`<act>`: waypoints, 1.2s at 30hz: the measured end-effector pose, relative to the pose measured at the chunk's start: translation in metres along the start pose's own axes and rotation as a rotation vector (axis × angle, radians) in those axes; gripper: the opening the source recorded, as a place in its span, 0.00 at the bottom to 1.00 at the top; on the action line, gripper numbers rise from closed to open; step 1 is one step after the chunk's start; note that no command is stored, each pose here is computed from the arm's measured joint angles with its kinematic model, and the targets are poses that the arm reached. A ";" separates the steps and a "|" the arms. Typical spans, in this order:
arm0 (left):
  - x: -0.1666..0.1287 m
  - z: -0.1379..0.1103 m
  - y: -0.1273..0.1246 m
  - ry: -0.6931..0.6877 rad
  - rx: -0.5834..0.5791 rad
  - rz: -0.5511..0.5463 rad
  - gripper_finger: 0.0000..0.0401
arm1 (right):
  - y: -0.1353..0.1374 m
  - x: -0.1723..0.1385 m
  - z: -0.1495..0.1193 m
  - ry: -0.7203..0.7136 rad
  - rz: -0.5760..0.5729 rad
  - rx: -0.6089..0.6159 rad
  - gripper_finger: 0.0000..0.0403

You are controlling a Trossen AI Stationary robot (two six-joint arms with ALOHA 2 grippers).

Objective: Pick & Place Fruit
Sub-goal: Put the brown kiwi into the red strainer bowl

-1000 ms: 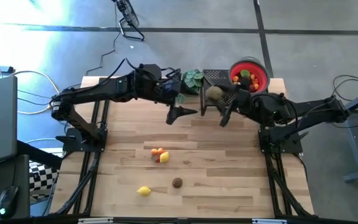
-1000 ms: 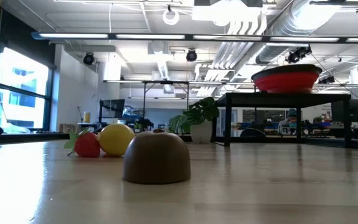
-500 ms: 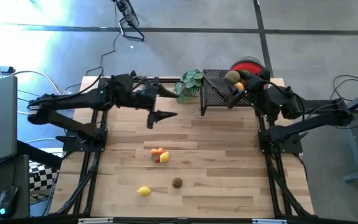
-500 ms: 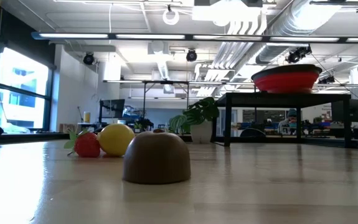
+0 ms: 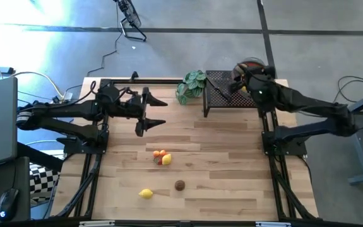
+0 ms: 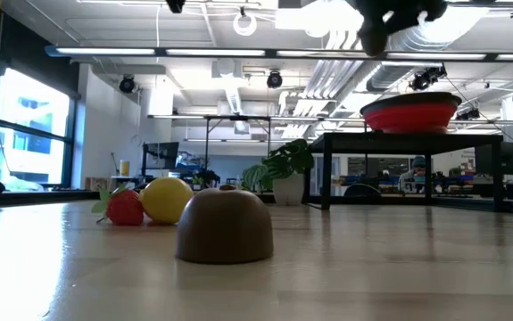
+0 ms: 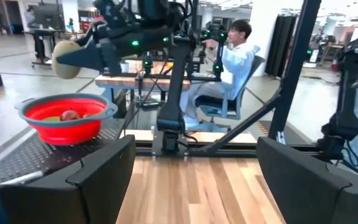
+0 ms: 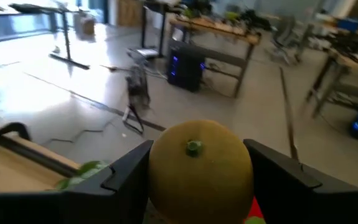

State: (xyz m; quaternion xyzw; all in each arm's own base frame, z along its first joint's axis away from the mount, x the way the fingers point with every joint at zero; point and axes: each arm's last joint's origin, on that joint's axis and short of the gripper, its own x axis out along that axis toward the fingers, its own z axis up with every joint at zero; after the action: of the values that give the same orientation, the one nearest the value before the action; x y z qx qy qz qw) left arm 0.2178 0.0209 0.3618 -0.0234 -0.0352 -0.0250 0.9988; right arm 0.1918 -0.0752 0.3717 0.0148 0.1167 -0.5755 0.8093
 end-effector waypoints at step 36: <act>0.000 -0.003 0.000 0.008 0.002 0.004 0.81 | -0.019 0.086 -0.052 0.409 -0.256 -0.163 0.74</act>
State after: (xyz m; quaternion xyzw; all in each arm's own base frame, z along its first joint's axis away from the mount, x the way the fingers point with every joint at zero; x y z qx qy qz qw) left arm 0.2182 0.0210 0.3593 -0.0223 -0.0314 -0.0232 0.9990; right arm 0.1920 -0.1529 0.3051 0.0508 0.3249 -0.6468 0.6881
